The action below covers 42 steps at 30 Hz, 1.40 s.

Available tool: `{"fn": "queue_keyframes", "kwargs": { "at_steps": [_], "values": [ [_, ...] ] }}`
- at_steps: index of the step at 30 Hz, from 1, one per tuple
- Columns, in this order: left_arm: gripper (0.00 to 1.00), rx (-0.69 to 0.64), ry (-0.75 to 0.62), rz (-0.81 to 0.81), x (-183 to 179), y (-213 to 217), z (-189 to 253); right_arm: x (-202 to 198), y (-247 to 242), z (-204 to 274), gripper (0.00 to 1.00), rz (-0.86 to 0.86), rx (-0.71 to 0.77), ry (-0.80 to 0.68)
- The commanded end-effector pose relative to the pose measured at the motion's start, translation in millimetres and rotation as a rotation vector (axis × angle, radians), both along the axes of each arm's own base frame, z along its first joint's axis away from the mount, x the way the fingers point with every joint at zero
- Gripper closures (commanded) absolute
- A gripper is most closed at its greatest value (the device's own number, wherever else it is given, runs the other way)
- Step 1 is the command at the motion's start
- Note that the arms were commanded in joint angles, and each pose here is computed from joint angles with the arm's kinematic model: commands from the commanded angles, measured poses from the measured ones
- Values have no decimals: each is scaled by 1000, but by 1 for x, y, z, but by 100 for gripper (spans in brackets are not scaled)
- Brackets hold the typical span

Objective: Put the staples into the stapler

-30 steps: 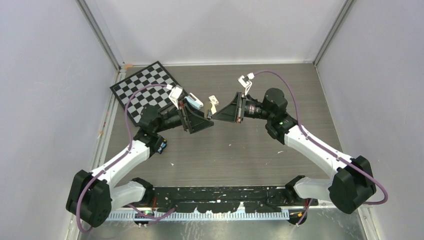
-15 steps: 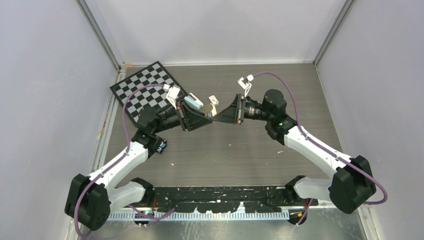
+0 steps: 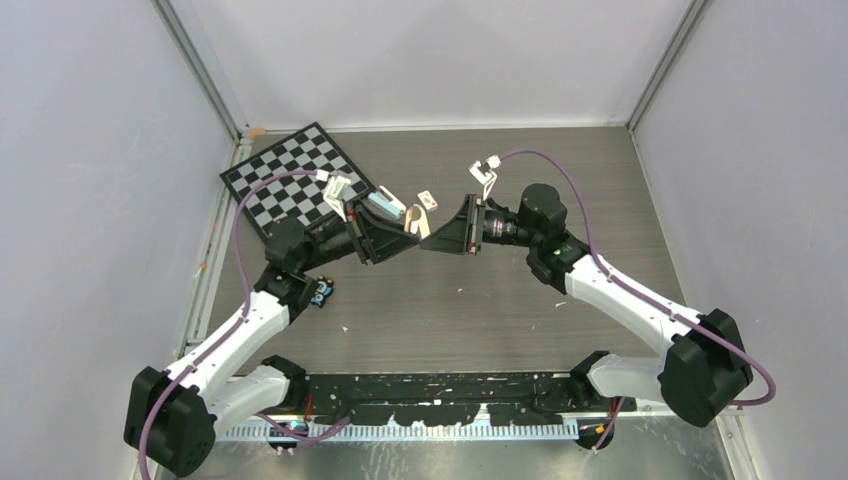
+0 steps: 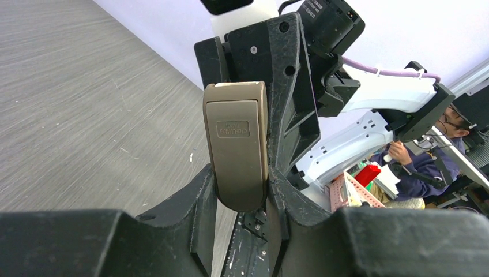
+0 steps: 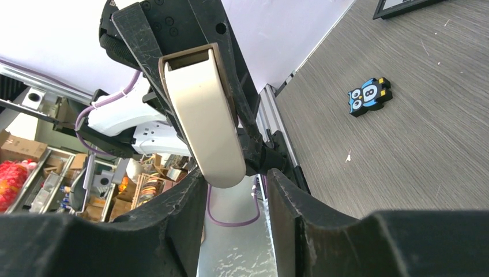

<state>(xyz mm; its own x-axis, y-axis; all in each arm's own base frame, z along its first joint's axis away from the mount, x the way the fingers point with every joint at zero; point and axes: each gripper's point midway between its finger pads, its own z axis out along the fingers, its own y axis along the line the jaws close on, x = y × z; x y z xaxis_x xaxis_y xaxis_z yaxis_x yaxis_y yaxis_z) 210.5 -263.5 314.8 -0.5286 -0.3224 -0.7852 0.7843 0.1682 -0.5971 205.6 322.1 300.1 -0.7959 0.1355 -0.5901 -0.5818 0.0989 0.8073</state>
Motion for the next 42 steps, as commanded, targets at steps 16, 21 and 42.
{"fn": "queue_keyframes", "kwargs": {
  "at_steps": [16, 21, 42],
  "values": [
    [100, 43, 51, 21, -8, 7, -22, 29, -17, 19, 80, -254, 60, -179],
    [100, 38, 47, 18, -11, 8, -21, 28, -16, 17, 77, -238, 61, -182],
    [100, 94, 152, -44, -15, 3, -51, 56, -24, 15, 76, -357, 44, -235]
  ]
}}
